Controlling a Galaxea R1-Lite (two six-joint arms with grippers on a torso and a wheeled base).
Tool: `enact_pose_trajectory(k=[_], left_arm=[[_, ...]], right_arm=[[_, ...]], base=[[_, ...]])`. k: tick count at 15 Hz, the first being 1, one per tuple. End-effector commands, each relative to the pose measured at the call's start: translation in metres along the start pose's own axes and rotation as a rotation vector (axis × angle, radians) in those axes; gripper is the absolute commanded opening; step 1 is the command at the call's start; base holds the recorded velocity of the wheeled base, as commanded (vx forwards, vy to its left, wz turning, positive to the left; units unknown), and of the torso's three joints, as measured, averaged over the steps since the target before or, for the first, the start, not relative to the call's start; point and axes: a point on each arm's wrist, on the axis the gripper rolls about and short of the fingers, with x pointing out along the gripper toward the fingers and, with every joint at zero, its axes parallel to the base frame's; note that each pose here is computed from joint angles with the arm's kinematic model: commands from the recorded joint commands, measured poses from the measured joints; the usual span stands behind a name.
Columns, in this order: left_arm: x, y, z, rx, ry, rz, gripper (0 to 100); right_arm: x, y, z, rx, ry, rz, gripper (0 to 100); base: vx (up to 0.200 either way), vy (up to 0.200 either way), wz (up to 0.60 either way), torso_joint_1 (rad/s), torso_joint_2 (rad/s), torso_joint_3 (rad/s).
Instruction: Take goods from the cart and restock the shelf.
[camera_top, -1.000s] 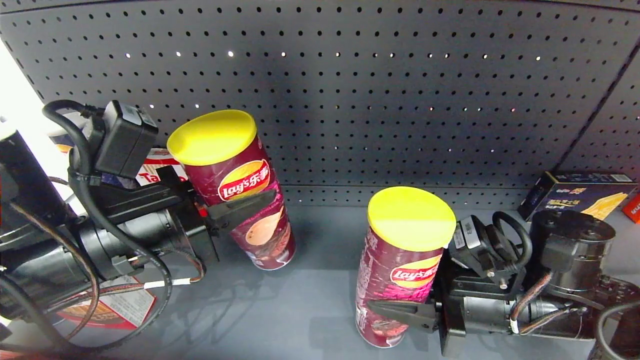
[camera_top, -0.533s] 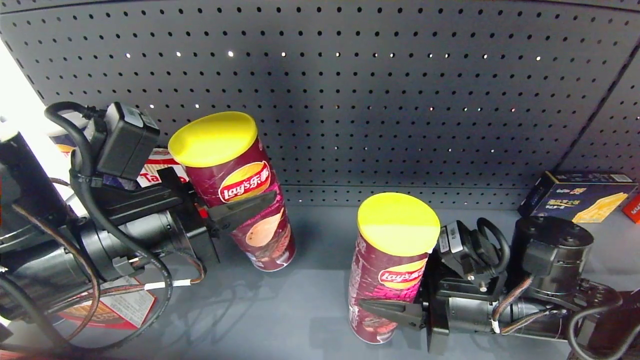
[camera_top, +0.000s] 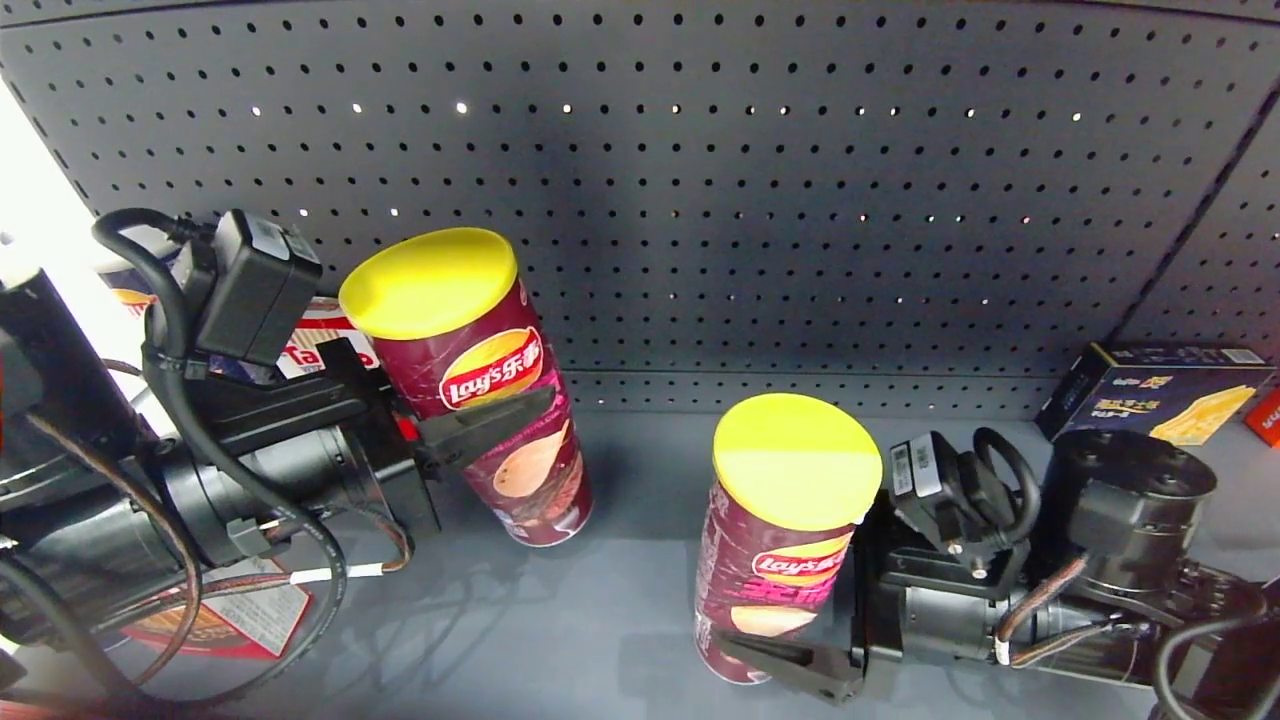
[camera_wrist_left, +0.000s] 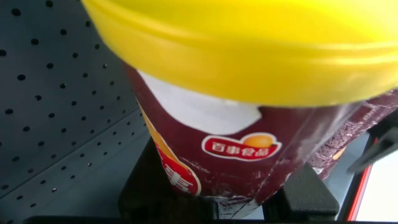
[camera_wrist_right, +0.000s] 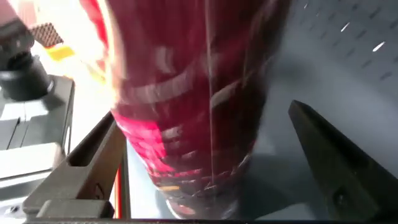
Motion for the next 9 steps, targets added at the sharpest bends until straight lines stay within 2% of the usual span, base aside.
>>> enact_pose_trajectory(k=[1, 5, 9], left_arm=[[0.001, 0.000, 0.000, 0.000, -0.001, 0.000, 0], [0.000, 0.000, 0.001, 0.002, -0.004, 0.000, 0], [0.000, 0.000, 0.001, 0.002, -0.006, -0.002, 0]], right_arm=[[-0.015, -0.002, 0.019, -0.041, -0.058, -0.038, 100], [-0.053, 0.000, 0.050, -0.113, -0.148, -0.123, 100], [-0.097, 0.026, 0.068, -0.139, -0.179, -0.166, 100]], base=[[0.000, 0.000, 0.00, 0.000, 0.00, 0.000], [0.000, 0.000, 0.00, 0.000, 0.00, 0.000], [0.000, 0.000, 0.00, 0.000, 0.00, 0.000]])
